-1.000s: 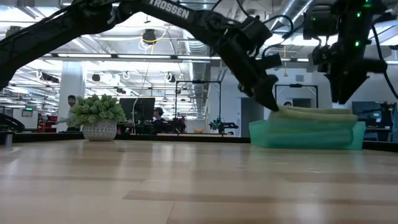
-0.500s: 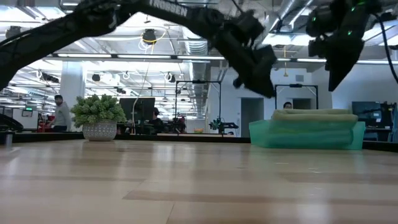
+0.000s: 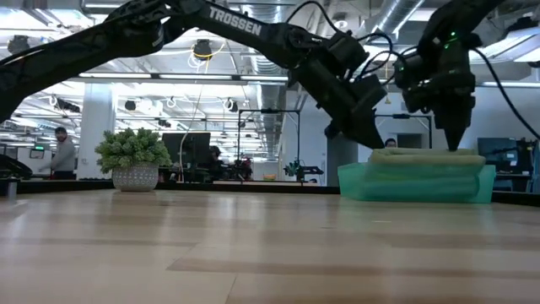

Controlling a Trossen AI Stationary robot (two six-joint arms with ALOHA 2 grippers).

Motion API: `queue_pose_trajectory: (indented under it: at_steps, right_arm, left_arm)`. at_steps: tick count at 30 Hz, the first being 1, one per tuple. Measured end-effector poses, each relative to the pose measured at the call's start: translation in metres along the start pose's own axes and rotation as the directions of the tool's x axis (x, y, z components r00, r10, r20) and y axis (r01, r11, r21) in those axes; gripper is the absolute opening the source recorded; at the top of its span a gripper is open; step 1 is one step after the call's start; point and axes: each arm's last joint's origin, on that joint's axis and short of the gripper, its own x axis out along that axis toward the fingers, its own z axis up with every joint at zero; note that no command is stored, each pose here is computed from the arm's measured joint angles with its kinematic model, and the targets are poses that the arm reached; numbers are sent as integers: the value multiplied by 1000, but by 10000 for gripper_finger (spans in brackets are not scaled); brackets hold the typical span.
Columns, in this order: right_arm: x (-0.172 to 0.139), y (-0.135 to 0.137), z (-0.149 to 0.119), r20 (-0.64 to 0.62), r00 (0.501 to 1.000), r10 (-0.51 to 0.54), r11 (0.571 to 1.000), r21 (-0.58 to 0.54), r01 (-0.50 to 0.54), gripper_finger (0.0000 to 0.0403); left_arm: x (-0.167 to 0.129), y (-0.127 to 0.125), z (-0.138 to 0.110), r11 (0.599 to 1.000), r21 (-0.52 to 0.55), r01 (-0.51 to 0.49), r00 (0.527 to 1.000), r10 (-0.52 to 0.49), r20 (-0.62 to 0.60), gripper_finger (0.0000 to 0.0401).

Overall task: Fold microfiber towels
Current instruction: Stack the light green microfiber cloth on top of the green microfiber in the blue bin

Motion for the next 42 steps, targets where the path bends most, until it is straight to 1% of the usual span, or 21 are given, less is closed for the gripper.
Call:
queue_pose_trajectory:
  at_steps: [4, 11, 15, 17, 19, 21, 24, 26, 30, 34, 36, 39, 42]
  right_arm:
    - [8, -4, 6, -35, 999, 11, 1000, 28, -10, 3]
    - [26, -12, 14, -140, 990, 23, 997, 76, -12, 2]
    - [33, -15, 17, -179, 983, 38, 996, 83, -24, 3]
    - [31, -14, 16, -188, 981, 49, 996, 85, -33, 3]
    - [18, -11, 14, -155, 986, 58, 996, 78, -46, 3]
    - [1, -9, 13, -82, 995, 50, 997, 68, -45, 3]
    - [-19, -8, 11, 20, 1000, -2, 996, 90, 0, 3]
    - [-22, -10, 11, 40, 998, -41, 992, 119, 36, 2]
    - [-4, -18, 13, -38, 996, -76, 983, 167, 81, 2]
    - [15, -18, 18, -127, 991, -41, 985, 161, 61, 1]
    - [22, -16, 18, -149, 988, -32, 988, 145, 54, 1]
    - [35, -14, 20, -168, 985, -46, 989, 131, 69, 1]
    - [42, -12, 22, -188, 981, -43, 990, 125, 67, 2]
  left_arm:
    - [7, -5, -6, 1000, 12, 3, 1000, -3, -27, 0]
    - [21, -7, -21, 1000, 23, 8, 995, -5, -103, 0]
    - [22, -6, -22, 999, 37, -37, 993, 41, -109, 0]
    - [20, -4, -20, 998, 35, -44, 993, 48, -112, 0]
    - [16, -2, -17, 998, 42, -50, 993, 54, -106, 0]
    - [10, -1, -13, 997, 55, -52, 994, 57, -95, 0]
    - [0, -1, -4, 996, 74, -54, 997, 58, -60, 0]
    - [-3, -3, -1, 996, 79, -47, 997, 51, -51, 0]
    - [-3, -3, 0, 997, 79, -18, 999, 21, -40, 0]
    - [-3, -4, -2, 997, 69, -14, 998, 18, -58, 0]
    - [-6, -4, -2, 998, 56, -27, 996, 32, -80, 0]
    - [-22, -6, 6, 996, 67, -51, 995, 56, -79, 0]
    - [-56, -17, 21, 990, 117, -84, 993, 93, -77, 0]
